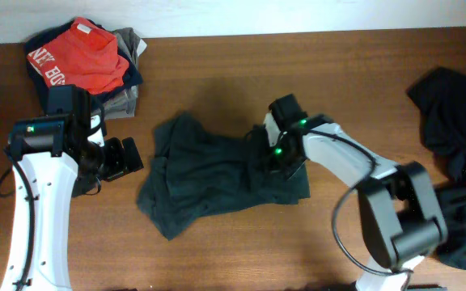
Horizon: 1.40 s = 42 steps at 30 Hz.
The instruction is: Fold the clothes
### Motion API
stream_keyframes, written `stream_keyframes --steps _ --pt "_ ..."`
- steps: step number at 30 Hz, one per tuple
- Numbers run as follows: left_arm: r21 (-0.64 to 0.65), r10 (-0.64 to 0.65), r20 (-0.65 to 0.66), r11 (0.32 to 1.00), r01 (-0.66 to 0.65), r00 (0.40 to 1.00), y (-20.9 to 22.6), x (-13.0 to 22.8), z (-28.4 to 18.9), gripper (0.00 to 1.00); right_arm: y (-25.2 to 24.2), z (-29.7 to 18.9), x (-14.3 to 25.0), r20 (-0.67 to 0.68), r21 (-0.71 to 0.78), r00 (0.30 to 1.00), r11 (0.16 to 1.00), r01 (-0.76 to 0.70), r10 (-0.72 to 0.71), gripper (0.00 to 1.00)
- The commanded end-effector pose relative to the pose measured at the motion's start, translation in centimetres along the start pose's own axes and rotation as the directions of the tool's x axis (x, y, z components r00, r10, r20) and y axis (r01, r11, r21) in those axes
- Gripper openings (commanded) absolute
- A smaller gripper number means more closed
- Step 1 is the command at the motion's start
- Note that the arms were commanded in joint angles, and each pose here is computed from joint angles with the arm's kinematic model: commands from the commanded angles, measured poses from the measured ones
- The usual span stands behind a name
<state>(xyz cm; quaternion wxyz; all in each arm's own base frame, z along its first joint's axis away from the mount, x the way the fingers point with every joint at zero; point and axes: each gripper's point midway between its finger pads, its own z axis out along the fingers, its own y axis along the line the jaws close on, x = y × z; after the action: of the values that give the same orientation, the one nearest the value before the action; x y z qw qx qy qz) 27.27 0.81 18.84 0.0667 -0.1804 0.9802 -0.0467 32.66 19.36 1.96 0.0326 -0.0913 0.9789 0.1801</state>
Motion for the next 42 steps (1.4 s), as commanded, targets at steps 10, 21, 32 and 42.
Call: stream_keyframes --steps 10,21,32,42 --pt "0.005 0.019 0.001 1.0 -0.019 1.0 -0.1 0.1 0.0 0.99 3.4 -5.7 -2.4 0.122 -0.098 0.992 0.995 -0.007 0.019 0.04" --pt "0.004 0.018 0.0 1.0 -0.018 1.0 -0.1 0.1 0.0 0.99 3.9 -8.0 -4.9 0.174 -0.331 0.985 0.94 0.078 -0.021 0.04" --pt "-0.002 0.019 -0.025 1.0 -0.019 1.0 0.0 0.7 0.1 0.99 4.5 -0.6 -6.4 0.106 -0.646 0.994 0.758 0.096 -0.035 0.04" --pt "-0.006 0.017 -0.039 1.0 -0.018 0.999 0.1 1.0 0.5 0.99 1.6 1.3 -7.8 0.109 -0.6 0.994 0.799 0.045 0.026 0.04"
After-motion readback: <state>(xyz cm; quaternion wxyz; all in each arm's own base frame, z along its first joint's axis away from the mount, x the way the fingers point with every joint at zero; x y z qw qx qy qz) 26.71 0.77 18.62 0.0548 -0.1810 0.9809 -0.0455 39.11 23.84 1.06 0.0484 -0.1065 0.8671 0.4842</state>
